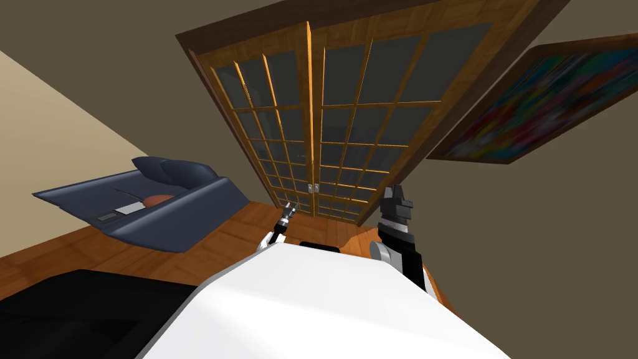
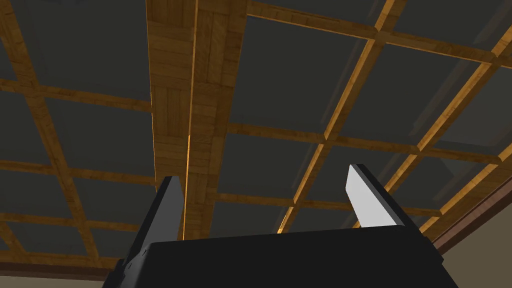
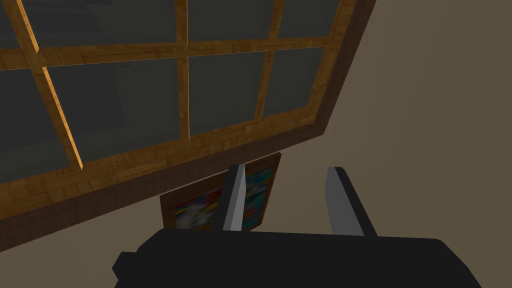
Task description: Pull the door open
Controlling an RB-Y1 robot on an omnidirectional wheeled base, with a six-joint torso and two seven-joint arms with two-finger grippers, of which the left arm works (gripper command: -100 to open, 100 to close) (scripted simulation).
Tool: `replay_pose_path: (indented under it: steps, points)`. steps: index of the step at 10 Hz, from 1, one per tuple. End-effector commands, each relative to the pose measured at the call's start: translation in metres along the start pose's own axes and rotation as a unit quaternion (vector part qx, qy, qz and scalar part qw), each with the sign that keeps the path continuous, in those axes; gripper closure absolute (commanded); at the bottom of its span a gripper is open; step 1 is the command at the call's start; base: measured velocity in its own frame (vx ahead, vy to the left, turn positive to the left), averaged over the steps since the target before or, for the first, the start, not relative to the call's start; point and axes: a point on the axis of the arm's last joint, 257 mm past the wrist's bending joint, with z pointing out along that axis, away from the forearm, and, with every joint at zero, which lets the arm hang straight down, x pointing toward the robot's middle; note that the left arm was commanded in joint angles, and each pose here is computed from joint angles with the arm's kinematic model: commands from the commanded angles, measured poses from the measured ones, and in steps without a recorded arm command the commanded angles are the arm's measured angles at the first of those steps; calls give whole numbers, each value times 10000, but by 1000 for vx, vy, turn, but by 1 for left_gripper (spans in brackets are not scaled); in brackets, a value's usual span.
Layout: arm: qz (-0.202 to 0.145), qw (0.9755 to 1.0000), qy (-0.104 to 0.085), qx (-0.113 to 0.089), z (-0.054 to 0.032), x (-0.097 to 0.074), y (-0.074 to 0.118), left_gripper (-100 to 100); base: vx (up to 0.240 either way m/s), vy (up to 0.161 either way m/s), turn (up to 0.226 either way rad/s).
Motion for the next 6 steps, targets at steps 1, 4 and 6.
replay_pose_path:
  steps: [1, 4, 6]
  points:
    - [135, 9999, 86, -32, -17, 77, 32, -100, 97, -54, -4]
    - [401, 9988, 265, -88, -63, 238, 97, -100, 130, -54, -7]
    - [530, 9979, 355, -112, -88, 316, 126, -100, 88, -34, -5]
